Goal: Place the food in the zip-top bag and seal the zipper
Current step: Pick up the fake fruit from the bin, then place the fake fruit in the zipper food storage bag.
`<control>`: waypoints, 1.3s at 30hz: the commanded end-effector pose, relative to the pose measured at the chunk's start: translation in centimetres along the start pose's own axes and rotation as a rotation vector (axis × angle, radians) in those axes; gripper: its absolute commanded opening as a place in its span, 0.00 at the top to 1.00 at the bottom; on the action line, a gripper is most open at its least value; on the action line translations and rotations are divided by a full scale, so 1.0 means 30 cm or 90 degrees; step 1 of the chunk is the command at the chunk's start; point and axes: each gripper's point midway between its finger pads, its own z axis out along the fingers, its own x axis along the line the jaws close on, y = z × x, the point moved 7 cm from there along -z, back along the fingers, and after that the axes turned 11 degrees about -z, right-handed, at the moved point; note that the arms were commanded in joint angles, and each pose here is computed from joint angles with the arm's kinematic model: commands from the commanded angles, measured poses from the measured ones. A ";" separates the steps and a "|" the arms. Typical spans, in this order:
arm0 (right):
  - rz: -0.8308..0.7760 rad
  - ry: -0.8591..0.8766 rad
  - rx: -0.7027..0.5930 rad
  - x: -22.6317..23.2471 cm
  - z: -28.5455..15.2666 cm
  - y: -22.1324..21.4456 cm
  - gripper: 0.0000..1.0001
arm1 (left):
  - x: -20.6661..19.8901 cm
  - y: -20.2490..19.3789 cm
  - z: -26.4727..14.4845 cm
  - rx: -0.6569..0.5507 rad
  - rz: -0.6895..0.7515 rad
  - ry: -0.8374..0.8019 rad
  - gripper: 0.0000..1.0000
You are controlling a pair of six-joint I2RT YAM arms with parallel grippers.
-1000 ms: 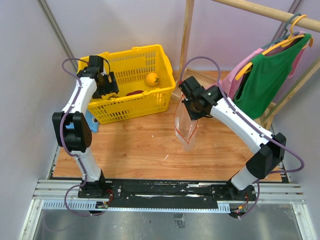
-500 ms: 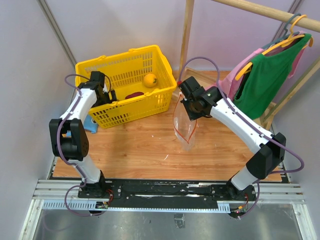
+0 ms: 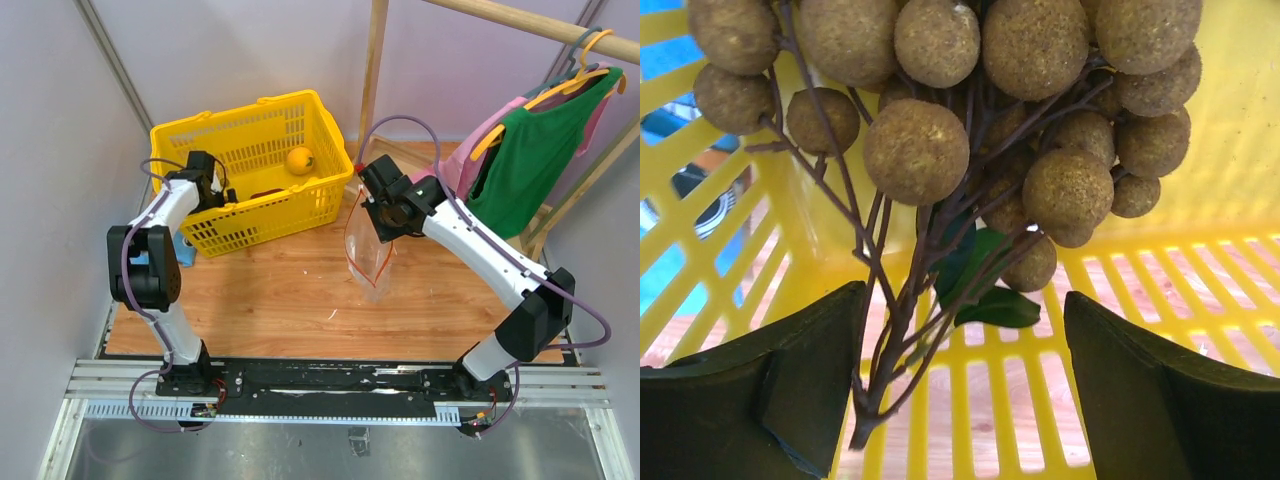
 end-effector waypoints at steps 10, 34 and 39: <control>-0.005 0.003 -0.021 0.005 -0.033 -0.016 0.99 | -0.054 0.019 0.004 -0.019 -0.031 -0.090 0.61; 0.023 -0.030 -0.052 -0.019 -0.071 0.016 0.99 | -0.164 0.157 -0.553 -0.259 -0.001 -0.260 1.00; 0.034 -0.028 -0.058 -0.018 -0.077 0.024 0.99 | -0.202 0.158 -0.726 -0.328 0.019 -0.312 1.00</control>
